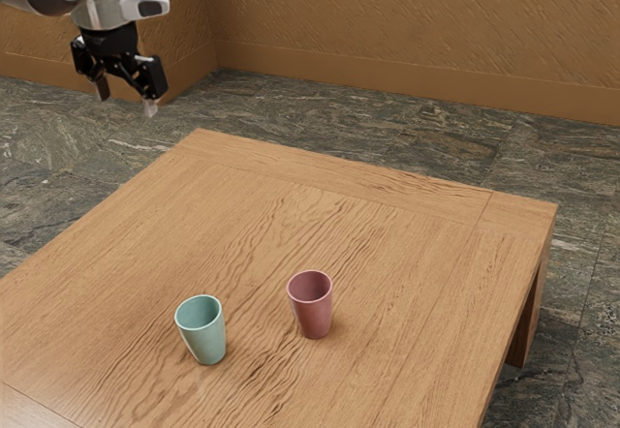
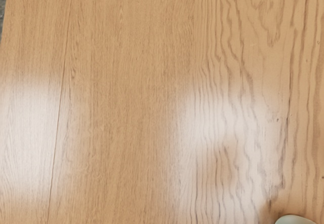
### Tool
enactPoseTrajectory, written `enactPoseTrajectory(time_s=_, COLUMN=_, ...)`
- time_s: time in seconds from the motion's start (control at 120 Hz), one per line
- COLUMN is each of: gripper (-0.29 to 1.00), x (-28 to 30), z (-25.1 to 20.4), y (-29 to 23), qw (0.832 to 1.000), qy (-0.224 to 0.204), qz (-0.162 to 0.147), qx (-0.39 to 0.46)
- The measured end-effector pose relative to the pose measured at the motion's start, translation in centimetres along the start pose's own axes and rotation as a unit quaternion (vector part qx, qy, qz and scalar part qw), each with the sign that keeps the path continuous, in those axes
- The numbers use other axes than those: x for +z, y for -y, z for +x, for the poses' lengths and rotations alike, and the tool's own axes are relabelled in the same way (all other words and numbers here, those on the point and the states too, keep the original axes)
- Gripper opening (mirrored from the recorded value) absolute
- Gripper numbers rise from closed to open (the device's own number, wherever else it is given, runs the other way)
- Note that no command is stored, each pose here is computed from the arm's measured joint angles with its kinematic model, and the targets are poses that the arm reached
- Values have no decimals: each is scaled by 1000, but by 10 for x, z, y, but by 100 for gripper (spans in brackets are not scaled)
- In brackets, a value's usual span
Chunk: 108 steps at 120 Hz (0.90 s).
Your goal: Place the right cup onto the left cup
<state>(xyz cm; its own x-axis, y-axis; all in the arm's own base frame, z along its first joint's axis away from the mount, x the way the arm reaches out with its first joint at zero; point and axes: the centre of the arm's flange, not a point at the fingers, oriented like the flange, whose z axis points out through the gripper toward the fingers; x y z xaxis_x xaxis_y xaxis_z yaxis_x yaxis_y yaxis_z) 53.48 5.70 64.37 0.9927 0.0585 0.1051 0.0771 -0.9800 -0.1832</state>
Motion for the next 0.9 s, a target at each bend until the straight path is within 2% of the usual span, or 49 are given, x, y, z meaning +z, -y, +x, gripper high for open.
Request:
enactPoseTrajectory(time_s=0.142, gripper=70, x=0, z=3, y=-3, qw=1000, qy=-4, qz=0, qx=3)
enactPoseTrajectory(time_s=0.333, gripper=70, x=3, z=4, y=-31, qw=1000, qy=-3, qz=-2, qx=30)
enactPoseTrajectory(time_s=0.433, gripper=70, x=32, z=12, y=-48, qw=999, qy=21, qz=-5, qx=42)
enactPoseTrajectory(time_s=0.65, gripper=70, x=108, z=17, y=-88, qw=994, qy=87, qz=-37, qx=61)
enactPoseTrajectory(time_s=0.9, gripper=70, x=168, z=23, y=-156, qw=988, qy=98, qz=-68, qx=94)
